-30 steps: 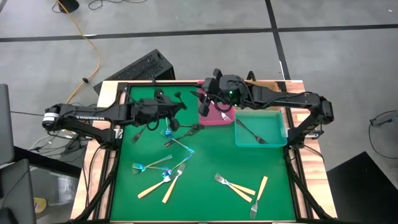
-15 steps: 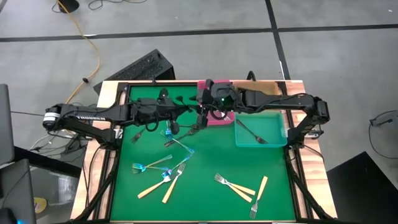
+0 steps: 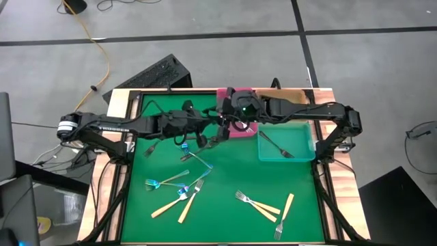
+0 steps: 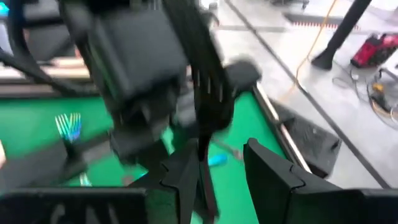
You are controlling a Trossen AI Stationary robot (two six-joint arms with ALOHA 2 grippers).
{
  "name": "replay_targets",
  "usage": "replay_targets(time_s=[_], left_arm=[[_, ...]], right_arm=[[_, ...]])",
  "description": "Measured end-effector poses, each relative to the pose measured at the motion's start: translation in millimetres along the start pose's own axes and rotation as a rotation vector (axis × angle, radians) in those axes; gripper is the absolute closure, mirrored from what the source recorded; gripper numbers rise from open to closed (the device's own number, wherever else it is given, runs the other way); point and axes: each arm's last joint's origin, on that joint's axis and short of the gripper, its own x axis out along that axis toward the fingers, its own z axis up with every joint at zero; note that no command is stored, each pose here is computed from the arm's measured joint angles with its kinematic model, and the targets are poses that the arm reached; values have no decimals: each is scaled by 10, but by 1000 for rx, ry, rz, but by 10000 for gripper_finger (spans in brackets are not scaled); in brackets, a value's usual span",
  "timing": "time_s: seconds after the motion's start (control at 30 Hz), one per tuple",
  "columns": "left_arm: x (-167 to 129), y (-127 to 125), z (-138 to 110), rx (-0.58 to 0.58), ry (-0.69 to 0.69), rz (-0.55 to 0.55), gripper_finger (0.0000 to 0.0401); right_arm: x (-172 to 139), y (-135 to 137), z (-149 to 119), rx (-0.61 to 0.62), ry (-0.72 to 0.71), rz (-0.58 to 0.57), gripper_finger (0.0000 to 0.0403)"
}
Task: Sort silverware by color (type)
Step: Put the black fork into the blue bin
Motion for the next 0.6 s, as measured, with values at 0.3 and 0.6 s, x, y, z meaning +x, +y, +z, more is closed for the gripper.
replay_targets(time_s=[0.3, 0.6], left_arm=[[-47, 69, 76, -23, -52, 46, 401], [-45, 48, 88, 5, -62, -42, 401]], right_arm=[[-10, -82, -62, 16, 65, -27, 253], [-10, -67, -41, 11, 42, 15, 253]])
